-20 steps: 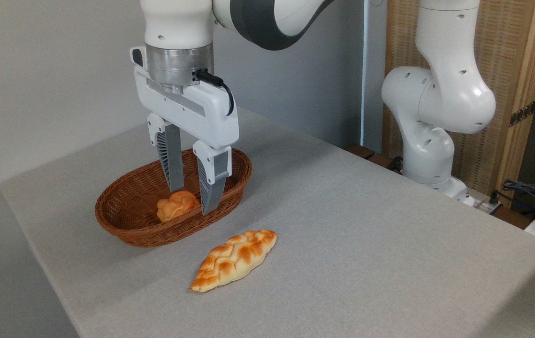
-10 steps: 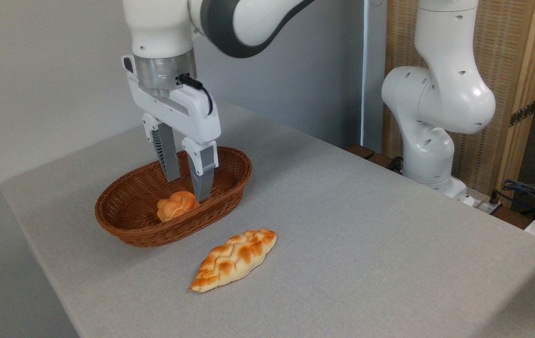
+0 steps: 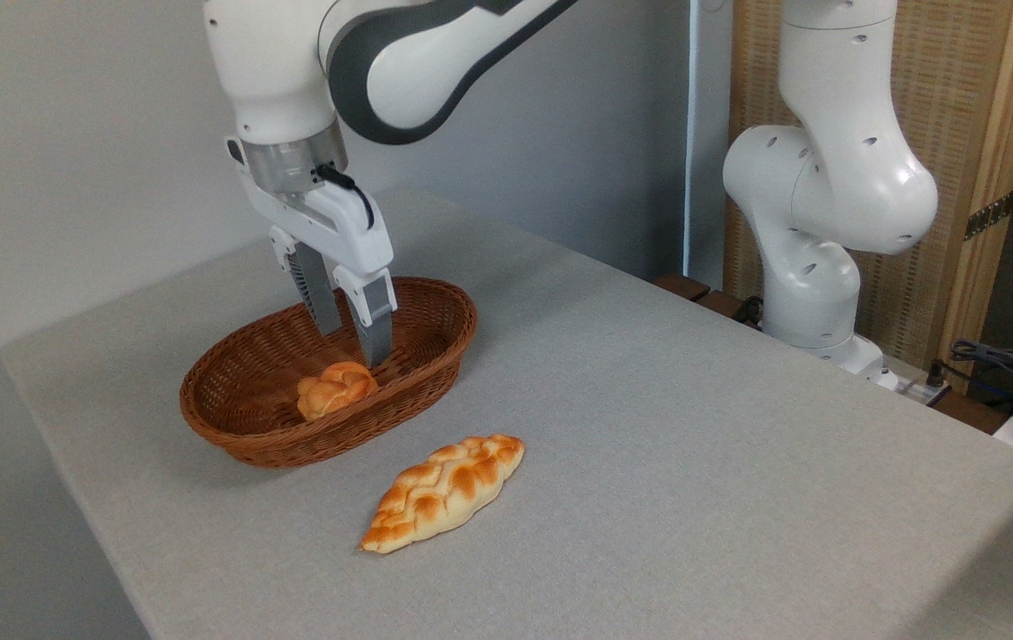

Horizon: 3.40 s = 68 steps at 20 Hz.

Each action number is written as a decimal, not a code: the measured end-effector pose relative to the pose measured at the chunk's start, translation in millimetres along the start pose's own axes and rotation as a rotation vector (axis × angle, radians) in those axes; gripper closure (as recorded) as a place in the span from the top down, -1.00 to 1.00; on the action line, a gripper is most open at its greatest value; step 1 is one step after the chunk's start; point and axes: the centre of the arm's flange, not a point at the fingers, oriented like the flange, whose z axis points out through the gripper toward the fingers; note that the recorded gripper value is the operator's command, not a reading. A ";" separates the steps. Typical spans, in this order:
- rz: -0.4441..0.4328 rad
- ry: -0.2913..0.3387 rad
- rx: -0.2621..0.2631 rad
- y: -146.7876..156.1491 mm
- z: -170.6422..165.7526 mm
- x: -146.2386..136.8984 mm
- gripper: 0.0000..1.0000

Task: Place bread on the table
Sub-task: 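Lower the gripper into the basket and close it on the round bun, then lift the round bun out of the basket and carry it over the table, then lower the bun beside the braided loaf and open the gripper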

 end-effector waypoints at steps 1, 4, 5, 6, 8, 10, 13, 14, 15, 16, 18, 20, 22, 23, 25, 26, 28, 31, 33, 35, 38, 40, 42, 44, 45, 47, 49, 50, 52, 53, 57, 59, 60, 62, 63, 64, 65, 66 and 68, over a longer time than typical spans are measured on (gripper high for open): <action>0.000 -0.003 -0.004 -1.2 4.5 1.4 1.00; -0.003 0.000 -0.008 -4.7 12.3 4.7 1.00; -0.003 0.002 -0.008 -5.4 13.5 5.5 1.00; -0.004 0.007 -0.008 -6.5 15.5 6.9 1.00; -0.005 0.015 -0.008 -8.2 18.9 9.3 1.00; -0.006 0.015 -0.011 -10.1 24.4 11.3 1.00; -0.006 0.020 -0.014 -12.0 32.8 15.1 1.00; -0.004 0.024 -0.015 -12.2 35.7 17.0 1.00; -0.004 0.025 -0.016 -12.3 37.7 17.9 1.00; -0.002 0.024 -0.018 -12.1 40.8 19.2 0.84; 0.006 0.017 -0.011 -11.7 45.8 20.8 0.05; 0.015 0.011 0.000 -11.3 46.8 21.3 -0.37; 0.017 0.011 0.001 -10.5 46.7 21.6 -0.36; 0.017 0.011 0.001 -10.4 46.7 21.7 -0.34; 0.019 0.010 0.003 -10.6 46.8 21.6 -0.34; 0.019 0.009 0.005 -10.8 46.7 21.5 -0.34; 0.019 0.009 0.007 -11.5 46.7 21.3 -0.32; 0.019 0.009 0.007 -11.5 46.6 21.3 -0.30; 0.019 0.009 0.007 -11.5 46.3 21.4 -0.27; 0.022 0.011 0.007 -10.2 45.5 22.3 -0.27; 0.038 0.018 0.007 0.2 42.7 26.8 -0.27; 0.037 0.025 0.011 4.8 38.2 28.4 -0.27; 0.036 0.037 0.018 8.0 30.5 28.6 -0.27; 0.037 0.050 0.031 10.8 18.4 26.2 -0.27; 0.037 0.053 0.035 12.5 12.7 24.4 -0.27; 0.037 0.053 0.040 15.0 4.3 21.2 -0.27; 0.032 0.061 0.046 16.2 -8.0 16.4 -0.27; 0.028 0.066 0.052 16.7 -15.5 13.4 -0.27; 0.016 0.058 0.060 15.4 -31.1 3.0 -0.27; 0.001 0.046 0.063 10.7 -39.3 -5.1 -0.27; -0.106 0.040 0.072 -37.5 -68.8 -43.5 -0.27; -0.148 0.032 0.067 -59.6 -74.7 -59.5 -0.26; -0.171 0.027 0.063 -74.0 -77.5 -70.1 -0.25; -0.212 0.019 0.053 -102.1 -80.6 -90.7 -0.24; -0.232 0.017 0.049 -112.5 -81.0 -98.5 -0.24; -0.244 0.014 0.046 -118.6 -80.8 -103.4 -0.24; -0.262 0.008 0.040 -126.5 -79.9 -110.4 -0.23; -0.281 0.002 0.034 -134.6 -78.7 -117.5 -0.23; -0.304 -0.013 0.021 -146.5 -74.8 -128.5 -0.23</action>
